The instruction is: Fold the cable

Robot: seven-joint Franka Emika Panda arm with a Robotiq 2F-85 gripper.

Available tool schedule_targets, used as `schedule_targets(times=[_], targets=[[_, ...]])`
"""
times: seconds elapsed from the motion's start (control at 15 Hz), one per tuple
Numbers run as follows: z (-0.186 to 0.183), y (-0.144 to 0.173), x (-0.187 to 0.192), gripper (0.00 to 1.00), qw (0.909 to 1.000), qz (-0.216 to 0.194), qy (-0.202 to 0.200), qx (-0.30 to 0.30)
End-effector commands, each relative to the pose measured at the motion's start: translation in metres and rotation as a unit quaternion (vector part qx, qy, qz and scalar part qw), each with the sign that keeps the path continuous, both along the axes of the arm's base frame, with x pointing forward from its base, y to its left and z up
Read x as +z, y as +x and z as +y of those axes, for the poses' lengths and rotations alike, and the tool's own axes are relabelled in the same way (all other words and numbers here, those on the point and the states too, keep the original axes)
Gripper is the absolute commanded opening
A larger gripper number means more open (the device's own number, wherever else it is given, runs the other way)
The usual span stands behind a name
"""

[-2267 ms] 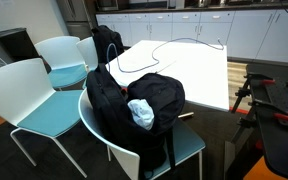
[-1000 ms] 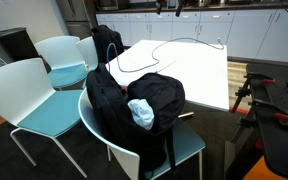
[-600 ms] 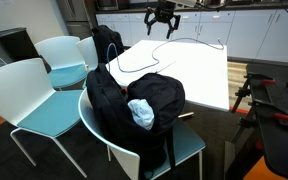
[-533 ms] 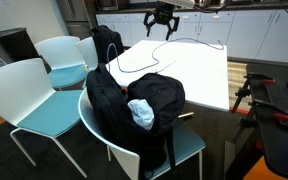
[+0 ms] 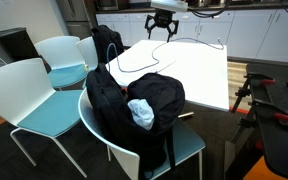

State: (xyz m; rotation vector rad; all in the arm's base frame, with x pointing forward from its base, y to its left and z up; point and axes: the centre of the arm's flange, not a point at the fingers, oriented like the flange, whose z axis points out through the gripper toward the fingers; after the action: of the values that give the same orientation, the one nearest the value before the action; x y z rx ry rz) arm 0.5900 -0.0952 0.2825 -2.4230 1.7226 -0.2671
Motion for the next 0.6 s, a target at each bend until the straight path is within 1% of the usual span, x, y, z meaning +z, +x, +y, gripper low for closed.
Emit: schedule_targets(times=[0.0, 0.13, 0.2, 0.33, 0.4, 0.53], targets=[[0.002, 0.044, -0.041, 1.00, 0.9948, 0.032, -0.012, -0.096], [0.002, 0.057, -0.066, 1.00, 0.9874, 0.043, -0.005, -0.152], [0.004, 0.062, -0.077, 1.00, 0.9829, 0.042, -0.001, -0.180], [0.010, 0.072, -0.096, 1.00, 0.9719, 0.045, 0.016, -0.230], [0.012, 0.077, -0.104, 1.00, 0.9666, 0.046, 0.025, -0.251], [0.015, 0.084, -0.114, 1.00, 0.9590, 0.045, 0.036, -0.277]])
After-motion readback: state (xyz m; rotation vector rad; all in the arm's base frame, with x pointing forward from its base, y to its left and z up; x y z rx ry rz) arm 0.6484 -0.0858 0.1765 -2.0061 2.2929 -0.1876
